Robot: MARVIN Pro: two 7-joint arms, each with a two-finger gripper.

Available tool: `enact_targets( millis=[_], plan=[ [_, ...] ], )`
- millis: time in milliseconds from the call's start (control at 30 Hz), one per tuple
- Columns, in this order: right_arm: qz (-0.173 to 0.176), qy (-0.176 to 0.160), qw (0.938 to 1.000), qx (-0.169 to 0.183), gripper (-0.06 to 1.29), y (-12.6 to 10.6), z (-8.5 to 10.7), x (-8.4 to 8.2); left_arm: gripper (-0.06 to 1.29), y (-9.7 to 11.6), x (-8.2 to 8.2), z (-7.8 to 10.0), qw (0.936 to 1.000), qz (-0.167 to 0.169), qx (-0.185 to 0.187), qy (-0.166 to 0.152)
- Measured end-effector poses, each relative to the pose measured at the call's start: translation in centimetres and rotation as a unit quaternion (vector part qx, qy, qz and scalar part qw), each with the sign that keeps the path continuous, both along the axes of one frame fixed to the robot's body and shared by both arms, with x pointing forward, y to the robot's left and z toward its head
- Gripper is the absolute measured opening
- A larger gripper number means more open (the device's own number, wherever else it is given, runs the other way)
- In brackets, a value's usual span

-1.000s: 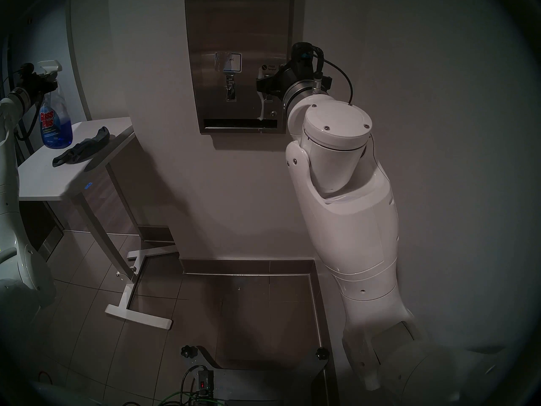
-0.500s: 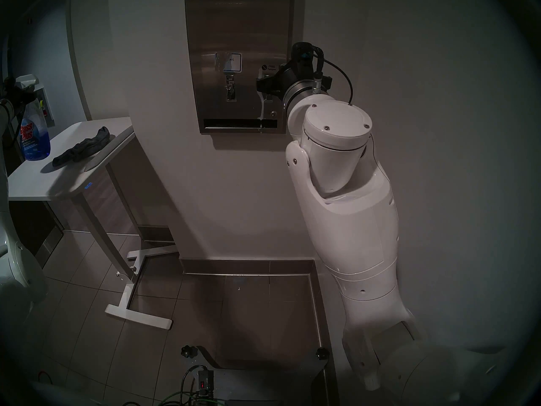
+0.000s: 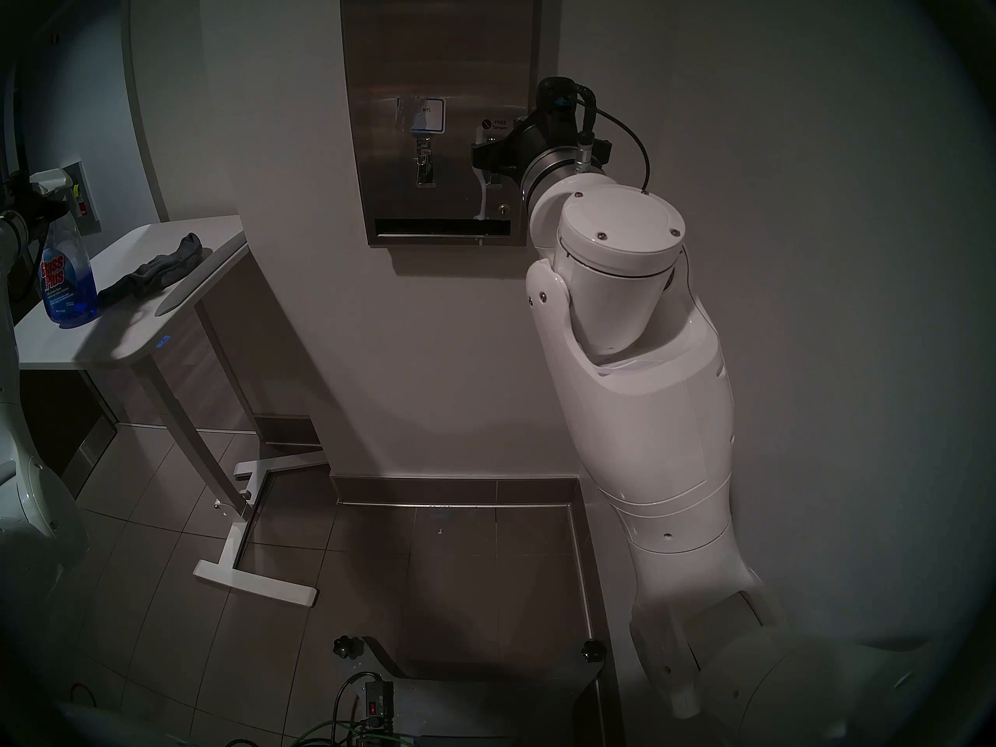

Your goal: Pick up the cleaner bottle and spray the cleaner onto the surface

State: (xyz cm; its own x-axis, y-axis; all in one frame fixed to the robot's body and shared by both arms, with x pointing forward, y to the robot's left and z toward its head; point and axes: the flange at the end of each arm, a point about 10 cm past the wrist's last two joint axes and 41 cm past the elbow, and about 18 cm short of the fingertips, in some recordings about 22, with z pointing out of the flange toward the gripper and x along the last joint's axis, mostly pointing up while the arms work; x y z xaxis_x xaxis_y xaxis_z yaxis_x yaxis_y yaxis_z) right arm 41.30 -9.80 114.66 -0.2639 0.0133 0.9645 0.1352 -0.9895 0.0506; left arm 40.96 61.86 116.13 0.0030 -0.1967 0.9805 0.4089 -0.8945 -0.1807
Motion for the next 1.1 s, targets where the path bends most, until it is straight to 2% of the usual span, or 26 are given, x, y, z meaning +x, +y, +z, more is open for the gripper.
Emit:
enact_targets(
  millis=[500, 667, 767, 833, 867, 900, 933, 1000, 1100],
  plan=[
    [0.0, -0.001, 1.0, 0.0, -0.04, 0.0, 0.0, 0.0, 0.28, 1.7, -0.8, -0.6, 0.9999, 0.011, 0.004, 0.002],
    [0.0, -0.001, 1.0, 0.0, -0.04, 0.0, 0.0, 0.0, 0.28, 1.9, -0.3, -1.0, 0.9998, 0.012, 0.005, 0.016],
    [0.0, -0.001, 1.0, -0.001, -0.04, 0.0, 0.0, 0.0, 0.29, 1.8, 0.4, -2.2, 0.9993, 0.007, -0.001, 0.035],
    [0.0, -0.001, 1.0, -0.001, -0.04, 0.0, 0.0, 0.0, 0.51, 1.6, 0.9, -2.7, 0.999, 0.003, -0.004, 0.044],
    [0.0, -0.001, 1.0, -0.001, -0.04, 0.0, 0.0, 0.0, 0.68, 1.5, 1.1, -2.9, 0.9989, 0.0, -0.004, 0.048],
    [0.0, -0.002, 1.0, -0.001, -0.04, 0.0, 0.0, 0.0, 1.0, 1.3, 1.3, -3.1, 0.9986, -0.002, -0.004, 0.052],
    [0.0, -0.002, 1.0, -0.001, -0.04, 0.0, 0.0, 0.0, 1.13, 1.2, 1.4, -3.2, 0.9986, -0.003, -0.004, 0.053],
    [0.0, -0.002, 1.0, -0.001, -0.04, 0.0, 0.0, 0.0, 1.23, 1.0, 1.7, -3.3, 0.9984, -0.006, -0.003, 0.056],
    [0.0, -0.002, 1.0, -0.001, -0.04, 0.0, 0.0, 0.0, 1.23, 0.9, 2.0, -3.2, 0.9983, -0.009, -0.003, 0.058]
  ],
)
